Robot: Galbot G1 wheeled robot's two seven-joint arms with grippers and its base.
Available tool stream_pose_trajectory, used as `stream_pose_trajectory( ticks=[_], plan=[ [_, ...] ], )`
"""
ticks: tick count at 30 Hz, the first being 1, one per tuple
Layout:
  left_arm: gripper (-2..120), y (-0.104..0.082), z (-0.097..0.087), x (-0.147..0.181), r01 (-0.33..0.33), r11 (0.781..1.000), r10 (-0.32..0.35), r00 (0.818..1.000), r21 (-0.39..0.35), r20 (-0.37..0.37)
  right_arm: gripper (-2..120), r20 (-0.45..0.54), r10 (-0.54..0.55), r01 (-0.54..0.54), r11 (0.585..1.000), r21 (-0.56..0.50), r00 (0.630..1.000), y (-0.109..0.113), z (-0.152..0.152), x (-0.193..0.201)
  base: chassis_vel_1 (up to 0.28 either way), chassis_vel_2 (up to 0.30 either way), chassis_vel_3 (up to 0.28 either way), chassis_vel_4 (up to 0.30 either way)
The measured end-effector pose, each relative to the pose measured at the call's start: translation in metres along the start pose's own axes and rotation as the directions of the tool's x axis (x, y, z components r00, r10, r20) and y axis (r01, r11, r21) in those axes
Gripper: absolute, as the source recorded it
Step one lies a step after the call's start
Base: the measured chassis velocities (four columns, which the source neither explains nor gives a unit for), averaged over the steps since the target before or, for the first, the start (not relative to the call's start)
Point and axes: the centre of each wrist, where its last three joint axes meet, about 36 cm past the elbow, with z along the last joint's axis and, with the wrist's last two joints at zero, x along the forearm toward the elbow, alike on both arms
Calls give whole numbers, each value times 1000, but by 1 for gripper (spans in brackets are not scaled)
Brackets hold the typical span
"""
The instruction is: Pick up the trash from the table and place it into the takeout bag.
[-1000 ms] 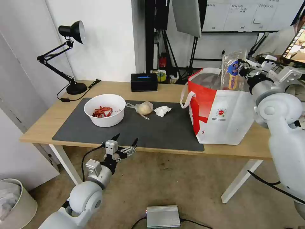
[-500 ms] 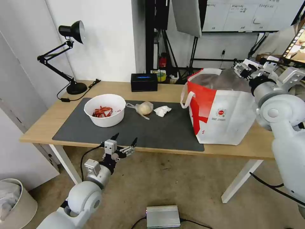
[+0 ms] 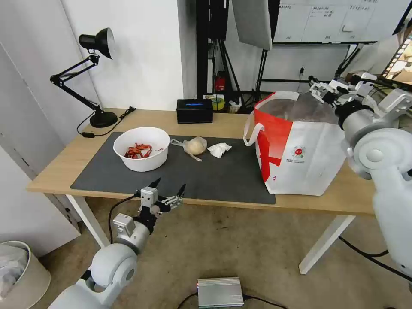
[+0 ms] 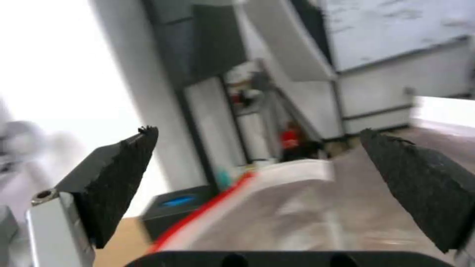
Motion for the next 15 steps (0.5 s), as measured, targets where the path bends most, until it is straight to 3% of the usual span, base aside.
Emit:
stream_pose_trajectory(
  ticks=[7,15],
  plan=[
    [100,8,-1,4,22,1000,-22,1000,-7,1,100,-25,-260,261,963,61,965,28,30,49,0,0,0,0],
    [100,22,-1,13,45,999,-45,999,-28,-2,100,-145,-338,358,921,152,930,28,85,85,0,0,0,0]
  ],
)
